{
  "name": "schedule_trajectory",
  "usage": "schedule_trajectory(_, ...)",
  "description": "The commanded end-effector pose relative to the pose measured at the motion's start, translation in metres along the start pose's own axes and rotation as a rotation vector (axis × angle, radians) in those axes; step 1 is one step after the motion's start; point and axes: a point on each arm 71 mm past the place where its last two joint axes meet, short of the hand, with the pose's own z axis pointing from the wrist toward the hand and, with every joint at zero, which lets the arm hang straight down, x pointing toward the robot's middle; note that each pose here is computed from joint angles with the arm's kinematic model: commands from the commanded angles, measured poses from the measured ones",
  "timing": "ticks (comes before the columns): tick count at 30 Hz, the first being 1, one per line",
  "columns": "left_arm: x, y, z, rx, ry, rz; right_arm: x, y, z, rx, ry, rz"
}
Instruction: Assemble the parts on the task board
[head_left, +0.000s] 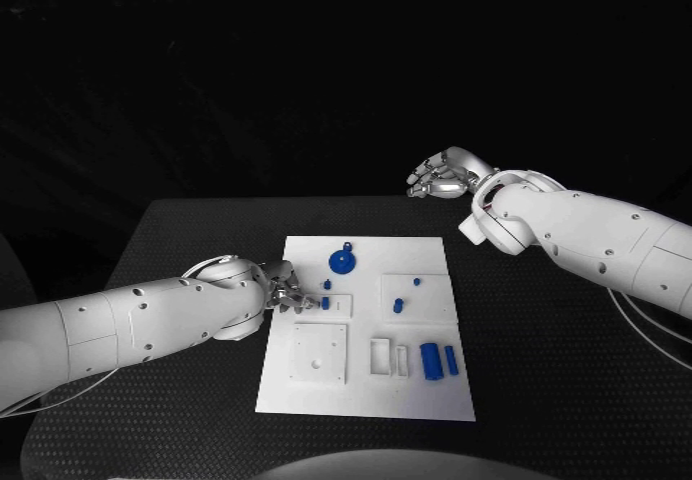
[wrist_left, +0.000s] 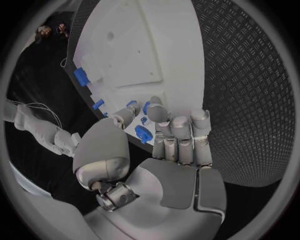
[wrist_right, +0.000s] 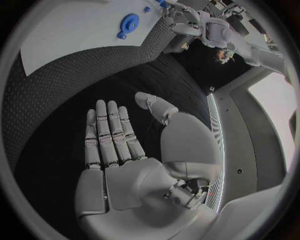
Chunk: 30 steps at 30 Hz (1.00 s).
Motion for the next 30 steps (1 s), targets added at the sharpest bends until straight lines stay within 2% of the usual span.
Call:
schedule_trajectory(1,0.0003,-0.0005,-0.0005,0.0,0.007,-0.024,0.001,0.0,0.0,-0.003,0.01,0.0)
schedule_trajectory(12,-0.0035,0.0035,-0.0025,-0.003,0.001,-0.048,0.001,-0.001,0.0,-0.001,0.011,0.0)
schedule_trajectory(20,-0.0095,0.0002,-0.0025,0.01,-0.009,-0.102,0.002,-0.001,0.0,-0.002,0.014,0.001)
schedule_trajectory(28,-0.0241,0.0045,-0.0017,0.009,-0.067,-0.173,0.002,-0.001,0.0,-0.001,0.013,0.001)
schedule_trajectory(30,-0.0291,0.006,-0.0016,0.01,-0.082,-0.219,0.002,-0.001,-0.001,-0.001,0.013,0.001)
